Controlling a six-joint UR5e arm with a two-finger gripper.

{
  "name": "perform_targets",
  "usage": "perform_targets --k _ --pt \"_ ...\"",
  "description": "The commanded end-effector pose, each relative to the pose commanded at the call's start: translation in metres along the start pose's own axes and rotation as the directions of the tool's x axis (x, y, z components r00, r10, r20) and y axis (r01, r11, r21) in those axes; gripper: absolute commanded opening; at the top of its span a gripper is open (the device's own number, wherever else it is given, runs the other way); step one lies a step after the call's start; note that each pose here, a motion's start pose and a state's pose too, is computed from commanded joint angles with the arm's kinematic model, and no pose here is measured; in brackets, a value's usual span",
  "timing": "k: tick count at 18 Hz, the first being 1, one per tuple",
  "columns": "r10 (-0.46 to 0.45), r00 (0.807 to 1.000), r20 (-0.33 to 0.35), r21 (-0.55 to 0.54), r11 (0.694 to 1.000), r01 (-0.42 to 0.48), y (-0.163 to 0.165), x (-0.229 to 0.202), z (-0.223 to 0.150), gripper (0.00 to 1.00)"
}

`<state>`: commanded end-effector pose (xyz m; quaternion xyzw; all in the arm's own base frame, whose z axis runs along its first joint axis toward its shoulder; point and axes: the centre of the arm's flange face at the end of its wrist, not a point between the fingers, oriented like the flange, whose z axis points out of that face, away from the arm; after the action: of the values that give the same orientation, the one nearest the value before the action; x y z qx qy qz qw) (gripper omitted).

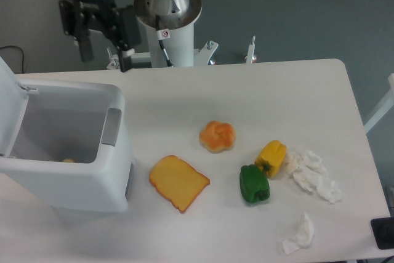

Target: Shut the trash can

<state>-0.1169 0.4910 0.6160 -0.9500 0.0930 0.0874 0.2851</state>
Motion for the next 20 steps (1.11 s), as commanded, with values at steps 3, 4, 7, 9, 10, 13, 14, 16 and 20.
perform_targets --k 3,4,7,9,10,13,14,16,20 --pt "-0.078 0.989 -0.128 0.116 0.989 0.093 -0.011 0.017 -0.016 1.0" --pt "-0.097 0.981 -0.166 0.139 0.983 0.121 -0.014 0.022 -0.02 1.0" --pt "-0.087 0.962 -0.26 0.208 0.968 0.143 -0.022 0.039 -0.035 1.0" --pt "-0.073 0.947 -0.312 0.248 0.956 0.155 -0.027 0.049 -0.045 1.0" --pt "-0.067 0.933 -0.354 0.267 0.948 0.17 -0.031 0.056 -0.049 1.0" --pt "-0.056 0.887 -0.458 0.305 0.928 0.216 -0.04 0.069 -0.056 1.0" --pt "-0.05 0.875 -0.481 0.308 0.925 0.222 -0.041 0.071 -0.054 1.0" --pt "-0.041 0.861 -0.507 0.31 0.923 0.227 -0.043 0.075 -0.05 1.0" --pt "-0.055 0.798 -0.6 0.278 0.921 0.273 -0.053 0.088 -0.034 1.0"
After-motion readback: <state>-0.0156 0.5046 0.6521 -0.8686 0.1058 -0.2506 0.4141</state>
